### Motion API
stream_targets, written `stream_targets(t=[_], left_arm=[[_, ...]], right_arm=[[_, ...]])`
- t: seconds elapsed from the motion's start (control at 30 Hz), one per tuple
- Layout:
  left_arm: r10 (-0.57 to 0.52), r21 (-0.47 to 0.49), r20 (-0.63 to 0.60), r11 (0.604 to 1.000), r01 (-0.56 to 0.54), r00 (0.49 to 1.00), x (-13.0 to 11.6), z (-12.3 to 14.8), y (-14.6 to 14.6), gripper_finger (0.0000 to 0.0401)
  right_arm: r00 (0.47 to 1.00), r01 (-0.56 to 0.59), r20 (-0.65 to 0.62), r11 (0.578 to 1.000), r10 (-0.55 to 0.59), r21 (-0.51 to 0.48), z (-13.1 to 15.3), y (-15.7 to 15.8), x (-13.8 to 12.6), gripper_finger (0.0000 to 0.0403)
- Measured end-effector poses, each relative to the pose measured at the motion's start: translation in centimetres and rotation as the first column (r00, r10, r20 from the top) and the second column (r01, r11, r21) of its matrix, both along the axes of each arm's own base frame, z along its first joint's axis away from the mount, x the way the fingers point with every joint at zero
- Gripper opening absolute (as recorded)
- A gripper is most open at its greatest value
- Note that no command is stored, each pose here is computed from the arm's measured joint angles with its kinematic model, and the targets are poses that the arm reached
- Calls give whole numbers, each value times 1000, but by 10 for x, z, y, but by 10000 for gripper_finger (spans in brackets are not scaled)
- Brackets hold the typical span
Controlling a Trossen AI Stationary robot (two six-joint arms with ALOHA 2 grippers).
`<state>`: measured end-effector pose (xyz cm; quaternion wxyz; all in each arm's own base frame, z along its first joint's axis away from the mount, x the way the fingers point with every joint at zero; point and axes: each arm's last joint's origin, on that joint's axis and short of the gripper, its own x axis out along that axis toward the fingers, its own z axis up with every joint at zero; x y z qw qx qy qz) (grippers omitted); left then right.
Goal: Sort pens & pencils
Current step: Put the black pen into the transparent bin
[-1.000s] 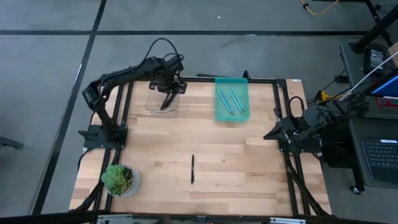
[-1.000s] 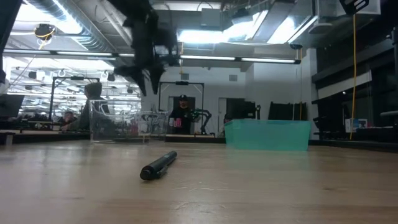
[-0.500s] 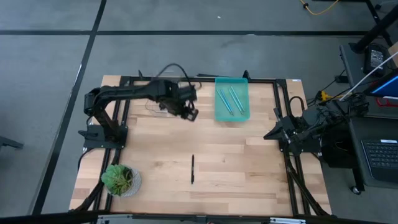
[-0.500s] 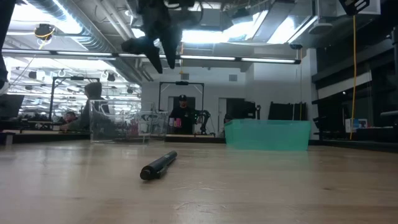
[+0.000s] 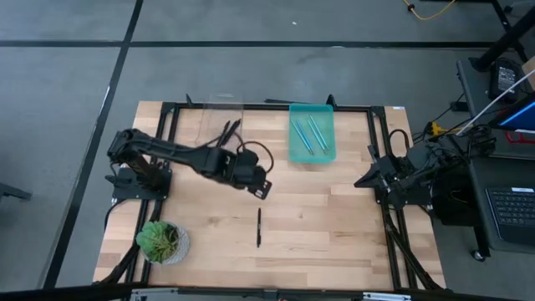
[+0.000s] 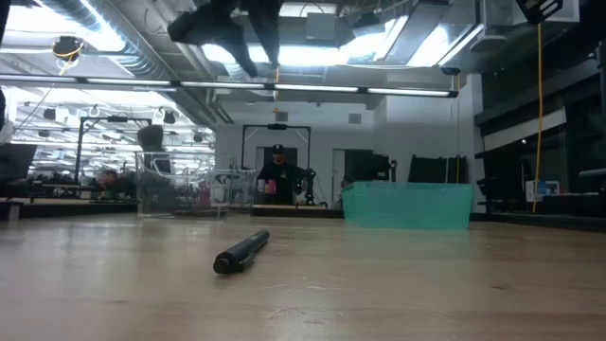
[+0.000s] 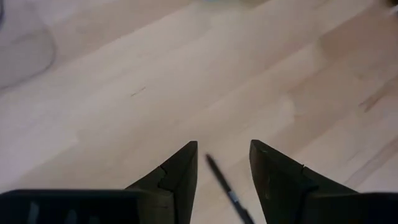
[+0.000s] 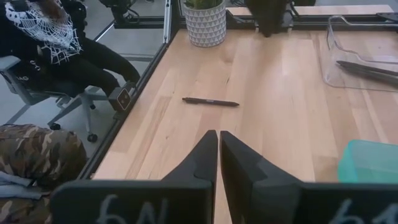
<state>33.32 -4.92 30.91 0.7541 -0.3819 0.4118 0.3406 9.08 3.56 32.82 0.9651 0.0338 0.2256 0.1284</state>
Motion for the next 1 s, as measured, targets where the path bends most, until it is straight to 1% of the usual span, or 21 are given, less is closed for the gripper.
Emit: stream_targets(t=[0.1,0.2,0.3,0.47,0.6,0.7,0.87,1.0], left_arm=[[-16,73,53,997,12,998,1,2,-16,139],[-9,131,100,991,-4,995,0,4,-27,139],[15,132,118,991,-30,993,4,-1,-35,139],[34,116,91,992,-45,995,18,-26,-48,139],[19,84,80,996,-25,997,35,-49,-56,139],[-1,37,58,999,-1,998,45,-66,-60,139],[-58,-75,-28,996,56,998,55,-96,-71,139],[-39,-169,-94,985,23,995,57,-115,-80,139]], right_arm=[[1000,28,4,999,-28,17,1,0,0,21],[999,36,1,999,-36,23,1,-1,1,21],[999,32,4,999,-32,15,1,-1,0,21],[1000,30,3,999,-30,12,1,-1,0,21],[1000,30,-2,1000,-30,9,0,-1,0,21],[1000,30,-4,1000,-30,7,0,-1,0,21],[1000,29,-3,1000,-29,5,0,-1,0,21],[1000,29,-3,1000,-29,5,0,-1,0,21]])
